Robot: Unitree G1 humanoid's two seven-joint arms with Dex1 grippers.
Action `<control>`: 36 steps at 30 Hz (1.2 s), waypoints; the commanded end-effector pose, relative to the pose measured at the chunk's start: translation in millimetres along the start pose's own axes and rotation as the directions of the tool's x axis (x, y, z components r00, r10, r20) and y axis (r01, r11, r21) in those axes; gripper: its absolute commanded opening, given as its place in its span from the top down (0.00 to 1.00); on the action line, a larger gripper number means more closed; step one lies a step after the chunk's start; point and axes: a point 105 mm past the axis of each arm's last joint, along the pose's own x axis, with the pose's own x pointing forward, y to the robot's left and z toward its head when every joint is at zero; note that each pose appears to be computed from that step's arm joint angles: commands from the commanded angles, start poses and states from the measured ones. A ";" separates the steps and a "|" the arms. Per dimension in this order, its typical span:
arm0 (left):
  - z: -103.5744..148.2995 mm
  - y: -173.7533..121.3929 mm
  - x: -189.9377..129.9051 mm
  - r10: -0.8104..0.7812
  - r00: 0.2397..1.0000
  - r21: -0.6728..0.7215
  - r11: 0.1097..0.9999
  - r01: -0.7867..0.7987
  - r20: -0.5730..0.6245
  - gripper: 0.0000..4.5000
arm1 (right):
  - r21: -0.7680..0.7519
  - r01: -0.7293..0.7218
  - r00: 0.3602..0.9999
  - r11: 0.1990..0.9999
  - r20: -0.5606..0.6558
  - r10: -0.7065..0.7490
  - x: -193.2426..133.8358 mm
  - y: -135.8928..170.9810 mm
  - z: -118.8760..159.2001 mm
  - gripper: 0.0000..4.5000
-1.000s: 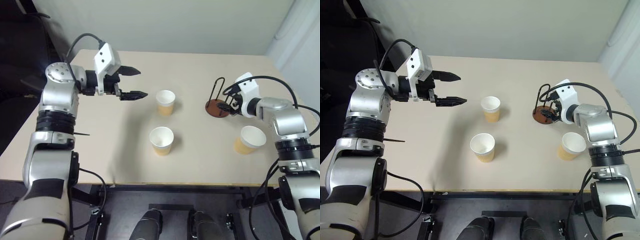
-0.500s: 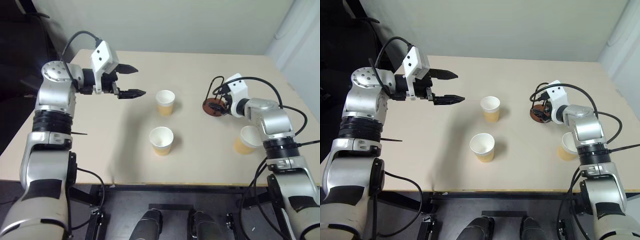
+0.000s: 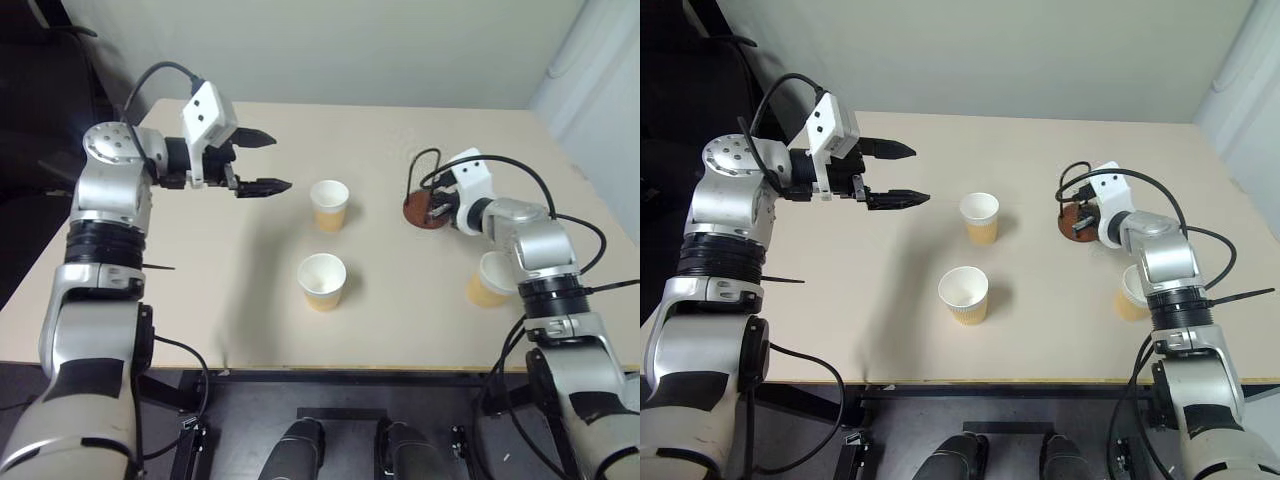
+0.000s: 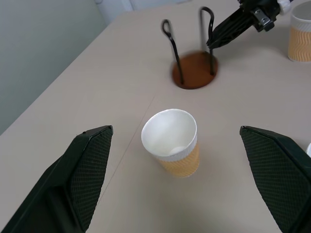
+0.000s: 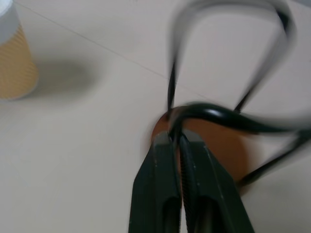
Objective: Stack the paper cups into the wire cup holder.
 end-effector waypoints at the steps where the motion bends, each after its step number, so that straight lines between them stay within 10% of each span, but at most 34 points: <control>1: 12.2 5.5 -8.6 0.035 0.999 0.032 0.999 -0.036 0.035 0.00 | 0.000 0.018 0.998 1.000 0.053 -0.018 -4.4 -2.4 14.4 1.00; 19: 10.3 9.8 -12.2 0.027 1.000 0.037 0.999 -0.027 0.004 0.00 | -0.014 -0.385 0.921 0.923 0.063 0.385 -50.1 38.7 23.0 1.00; 36: 12.7 11.7 -15.9 0.027 1.000 0.051 0.998 -0.027 -0.007 0.00 | -0.048 -0.443 0.894 0.895 0.052 0.445 -44.3 60.4 17.4 1.00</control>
